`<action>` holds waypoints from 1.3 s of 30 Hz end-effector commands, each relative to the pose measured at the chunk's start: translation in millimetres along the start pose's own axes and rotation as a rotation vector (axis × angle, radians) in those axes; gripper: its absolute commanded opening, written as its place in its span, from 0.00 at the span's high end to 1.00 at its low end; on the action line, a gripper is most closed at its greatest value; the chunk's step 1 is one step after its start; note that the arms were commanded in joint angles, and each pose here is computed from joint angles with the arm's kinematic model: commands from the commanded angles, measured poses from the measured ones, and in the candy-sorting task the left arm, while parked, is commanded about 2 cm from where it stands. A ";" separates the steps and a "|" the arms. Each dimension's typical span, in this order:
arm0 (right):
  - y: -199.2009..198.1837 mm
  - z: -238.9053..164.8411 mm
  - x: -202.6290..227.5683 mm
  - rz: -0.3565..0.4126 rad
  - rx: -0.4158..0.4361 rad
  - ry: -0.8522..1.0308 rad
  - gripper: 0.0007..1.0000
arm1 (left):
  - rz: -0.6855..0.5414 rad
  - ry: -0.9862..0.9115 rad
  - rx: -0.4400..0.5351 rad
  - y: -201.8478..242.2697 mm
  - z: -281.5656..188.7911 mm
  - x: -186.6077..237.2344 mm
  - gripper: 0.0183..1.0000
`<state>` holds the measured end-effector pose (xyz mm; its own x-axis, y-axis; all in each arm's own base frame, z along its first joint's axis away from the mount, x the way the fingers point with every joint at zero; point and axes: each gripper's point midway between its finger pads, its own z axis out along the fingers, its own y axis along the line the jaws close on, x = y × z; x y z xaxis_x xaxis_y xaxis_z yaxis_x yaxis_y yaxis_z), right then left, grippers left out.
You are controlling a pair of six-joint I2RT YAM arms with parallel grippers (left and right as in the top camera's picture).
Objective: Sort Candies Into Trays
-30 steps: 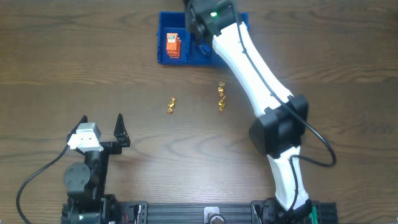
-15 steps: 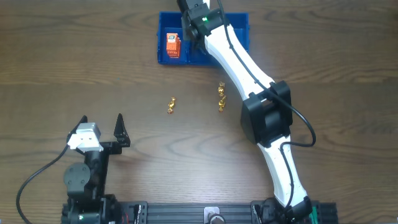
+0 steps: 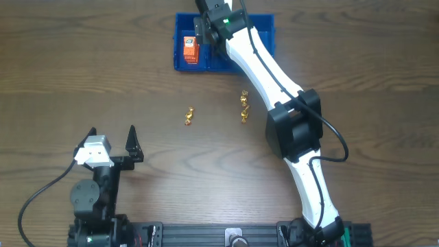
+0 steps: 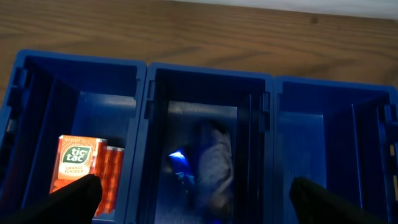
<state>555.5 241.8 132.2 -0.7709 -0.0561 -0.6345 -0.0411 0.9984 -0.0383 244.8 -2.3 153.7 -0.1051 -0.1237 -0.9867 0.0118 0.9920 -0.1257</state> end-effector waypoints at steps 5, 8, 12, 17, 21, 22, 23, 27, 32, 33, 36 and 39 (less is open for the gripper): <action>-5.0 -7.7 -9.5 -0.001 0.022 -0.021 0.00 | -0.001 0.051 0.009 -0.2 0.8 16.3 0.00; 9.1 -24.8 2.1 -0.044 0.008 0.031 0.00 | -0.001 0.050 0.009 -0.2 0.8 16.2 0.00; 48.0 -46.6 55.3 -0.107 -0.088 0.215 0.00 | -0.001 0.050 0.009 -0.2 0.8 16.2 0.00; 80.4 -73.5 121.6 -0.155 -0.094 0.402 0.00 | -0.001 0.050 0.009 -0.2 0.8 16.2 0.00; 94.8 -72.0 166.9 -0.148 -0.053 0.483 0.00 | -0.001 0.051 0.009 -0.2 0.8 16.3 0.00; 96.0 -67.8 177.9 -0.141 -0.041 0.499 0.00 | -0.001 0.051 0.009 -0.2 0.8 16.3 0.00; 97.9 -63.6 187.2 -0.139 -0.040 0.514 0.00 | -0.001 0.051 0.009 -0.2 0.8 16.3 0.00; 107.7 -45.0 222.1 -0.109 -0.090 0.580 0.00 | -0.001 0.051 0.009 -0.2 0.8 16.3 0.00; 104.8 -36.9 234.0 -0.085 -0.074 0.594 0.00 | -0.001 0.051 0.009 -0.2 0.8 16.3 0.00; 105.1 -36.9 233.9 -0.084 -0.075 0.594 0.00 | -0.001 0.051 0.009 -0.2 0.8 16.3 0.00; 106.1 -38.6 236.4 -0.061 -0.077 0.609 0.00 | -0.001 0.051 0.009 -0.2 0.8 16.3 0.00; 106.7 -38.3 236.0 -0.002 -0.061 0.609 0.02 | -0.001 0.051 0.009 -0.2 0.8 16.3 0.00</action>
<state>345.1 335.6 8.6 -0.9861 -0.1434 -0.0844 -0.1445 0.9895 0.0068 244.8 -2.3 153.7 -0.1051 -0.1237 -0.9867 0.0118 0.9920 -0.1257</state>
